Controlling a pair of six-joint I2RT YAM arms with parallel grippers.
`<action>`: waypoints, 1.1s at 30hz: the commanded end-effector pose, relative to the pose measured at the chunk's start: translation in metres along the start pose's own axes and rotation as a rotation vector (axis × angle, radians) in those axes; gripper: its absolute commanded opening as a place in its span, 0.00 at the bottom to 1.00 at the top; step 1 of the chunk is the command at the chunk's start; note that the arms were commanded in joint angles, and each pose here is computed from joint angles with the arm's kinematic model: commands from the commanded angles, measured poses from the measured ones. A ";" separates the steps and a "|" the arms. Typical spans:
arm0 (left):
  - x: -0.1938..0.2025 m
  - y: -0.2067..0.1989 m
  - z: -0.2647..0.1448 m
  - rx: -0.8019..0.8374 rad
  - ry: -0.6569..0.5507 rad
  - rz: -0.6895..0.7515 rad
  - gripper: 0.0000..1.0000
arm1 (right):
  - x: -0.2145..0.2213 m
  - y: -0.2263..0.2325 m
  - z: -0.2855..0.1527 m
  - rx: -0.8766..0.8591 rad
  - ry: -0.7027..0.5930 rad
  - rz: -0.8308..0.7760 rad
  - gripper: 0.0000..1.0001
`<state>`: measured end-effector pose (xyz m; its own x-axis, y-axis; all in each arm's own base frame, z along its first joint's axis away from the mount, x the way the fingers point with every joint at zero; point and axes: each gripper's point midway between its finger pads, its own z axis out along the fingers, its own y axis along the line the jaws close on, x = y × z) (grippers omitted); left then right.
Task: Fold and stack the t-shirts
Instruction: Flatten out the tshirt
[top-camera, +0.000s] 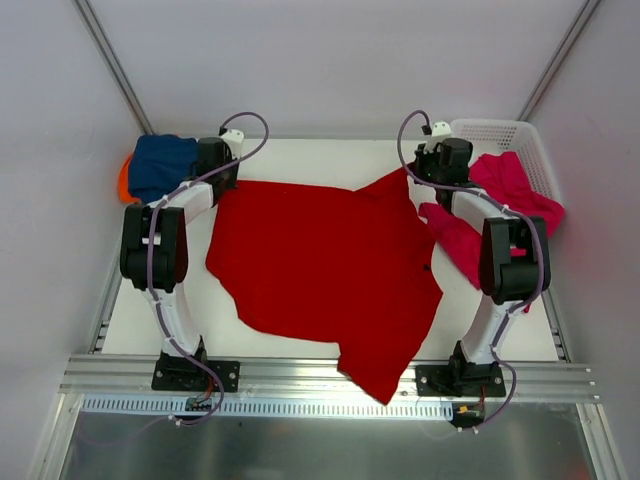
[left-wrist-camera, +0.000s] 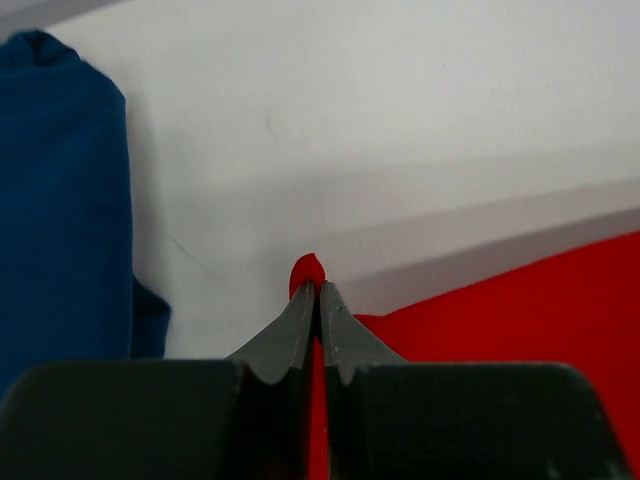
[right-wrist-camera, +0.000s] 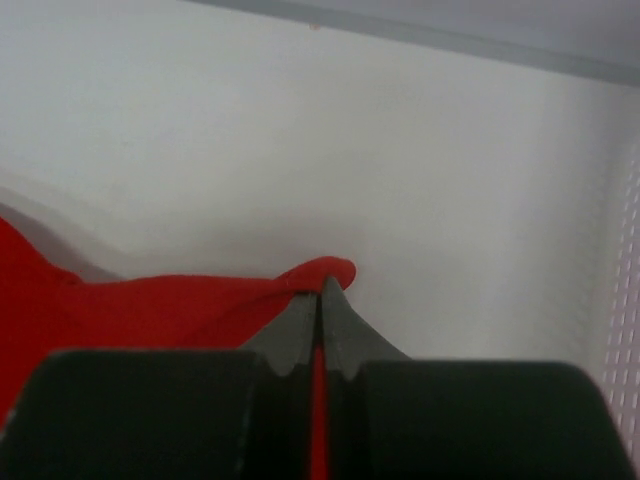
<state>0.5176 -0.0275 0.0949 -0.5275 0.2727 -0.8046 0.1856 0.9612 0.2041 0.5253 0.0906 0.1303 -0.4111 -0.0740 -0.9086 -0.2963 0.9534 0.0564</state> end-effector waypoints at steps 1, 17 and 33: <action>-0.056 0.031 0.013 -0.078 -0.153 -0.091 0.00 | -0.069 0.001 0.010 0.000 -0.187 -0.019 0.00; -0.115 0.087 0.061 -0.268 -0.258 -0.151 0.77 | -0.117 -0.006 0.104 0.116 -0.261 -0.068 0.99; -0.138 0.090 -0.081 -0.311 -0.342 -0.268 0.99 | -0.177 0.076 -0.080 0.440 -0.399 -0.240 0.99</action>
<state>0.5772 0.0314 0.2263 -0.2881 0.1000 -0.9524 -0.1838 0.9703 0.1575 0.5574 0.1762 0.2284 -0.1455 -0.3944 -0.9073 -0.0655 0.9189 -0.3889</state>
